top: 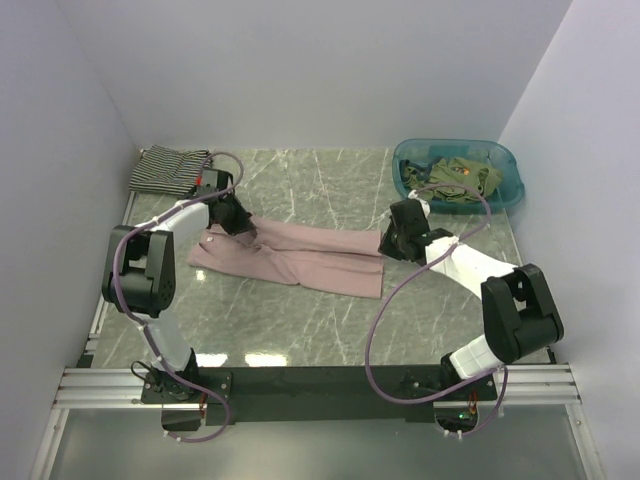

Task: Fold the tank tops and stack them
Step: Fold the tank top

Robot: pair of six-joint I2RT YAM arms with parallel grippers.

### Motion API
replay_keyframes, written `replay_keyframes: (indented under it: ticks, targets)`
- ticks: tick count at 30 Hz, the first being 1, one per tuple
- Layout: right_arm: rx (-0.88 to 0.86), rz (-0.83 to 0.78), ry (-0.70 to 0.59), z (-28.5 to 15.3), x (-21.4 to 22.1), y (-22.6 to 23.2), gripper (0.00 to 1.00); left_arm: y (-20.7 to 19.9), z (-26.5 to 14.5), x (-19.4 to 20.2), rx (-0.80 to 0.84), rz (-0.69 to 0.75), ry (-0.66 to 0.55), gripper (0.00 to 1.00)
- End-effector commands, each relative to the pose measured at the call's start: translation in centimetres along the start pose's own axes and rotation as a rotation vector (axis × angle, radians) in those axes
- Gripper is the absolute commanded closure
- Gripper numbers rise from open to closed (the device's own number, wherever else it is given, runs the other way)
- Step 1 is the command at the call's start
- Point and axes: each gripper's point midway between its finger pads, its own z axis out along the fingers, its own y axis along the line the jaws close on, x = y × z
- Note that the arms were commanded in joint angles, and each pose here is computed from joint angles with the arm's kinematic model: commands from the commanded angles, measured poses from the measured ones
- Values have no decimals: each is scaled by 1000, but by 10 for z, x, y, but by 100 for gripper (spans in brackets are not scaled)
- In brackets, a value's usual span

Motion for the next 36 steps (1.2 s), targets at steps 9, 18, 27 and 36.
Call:
replay_keyframes:
  ticks: [9,18,27,36]
  targets:
    - [5,6,21,-4,24,-11,100,15,6,18,-13,26,74,99]
    - [8,4,44,0,39,-16,100,28,7,25,-53,13,77,99]
    - [14,-8,43,0,37,-16,78,16,-3,10,-37,46,35,82]
    - [36,-19,-52,-24,6,-13,58,-21,-56,-40,-8,103,-139,51]
